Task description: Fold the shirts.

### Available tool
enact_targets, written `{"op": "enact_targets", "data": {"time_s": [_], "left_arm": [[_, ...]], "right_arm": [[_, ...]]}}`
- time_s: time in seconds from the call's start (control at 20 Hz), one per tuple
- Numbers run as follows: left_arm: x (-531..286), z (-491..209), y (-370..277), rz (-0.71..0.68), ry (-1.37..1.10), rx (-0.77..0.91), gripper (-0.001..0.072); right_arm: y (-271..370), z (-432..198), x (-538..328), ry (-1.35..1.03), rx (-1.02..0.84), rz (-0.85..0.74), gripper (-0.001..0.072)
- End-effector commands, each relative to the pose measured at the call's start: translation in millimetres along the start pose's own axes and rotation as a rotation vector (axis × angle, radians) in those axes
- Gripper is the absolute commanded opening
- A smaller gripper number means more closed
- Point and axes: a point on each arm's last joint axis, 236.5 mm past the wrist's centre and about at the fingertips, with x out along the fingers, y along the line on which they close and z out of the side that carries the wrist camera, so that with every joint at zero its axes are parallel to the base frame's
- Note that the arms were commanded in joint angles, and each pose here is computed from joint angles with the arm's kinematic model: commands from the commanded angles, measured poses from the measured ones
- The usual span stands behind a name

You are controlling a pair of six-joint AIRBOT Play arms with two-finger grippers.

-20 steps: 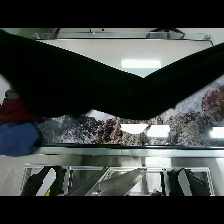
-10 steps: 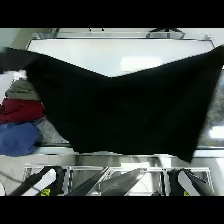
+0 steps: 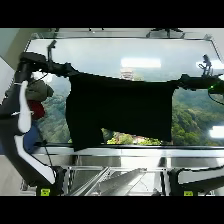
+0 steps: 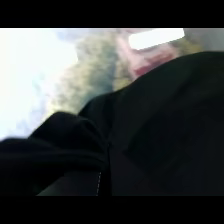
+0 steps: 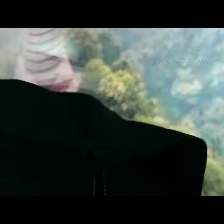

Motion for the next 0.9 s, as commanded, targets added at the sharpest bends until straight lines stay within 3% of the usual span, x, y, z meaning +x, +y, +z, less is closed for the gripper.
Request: {"op": "enact_targets", "data": {"time_s": [0.0,0.35,0.65,0.85], "left_arm": [[27.0,10.1,52.0,0.203,0.032,0.021,0.0012],[31.5,-28.9,104.1,0.397,0.134,0.034,0.0013],[36.6,-29.5,110.6,0.542,0.19,0.174,0.0013],[43.1,-31.1,102.6,0.542,0.206,0.203,0.0013]], "right_arm": [[-30.7,6.5,21.6,0.029,-0.003,-0.051,0.0016],[-82.6,-39.1,28.5,0.254,-0.139,-0.337,0.0017],[-72.4,-57.3,55.2,0.312,-0.143,-0.329,0.0017],[-67.4,-58.9,58.4,0.316,-0.142,-0.326,0.0019]]}}
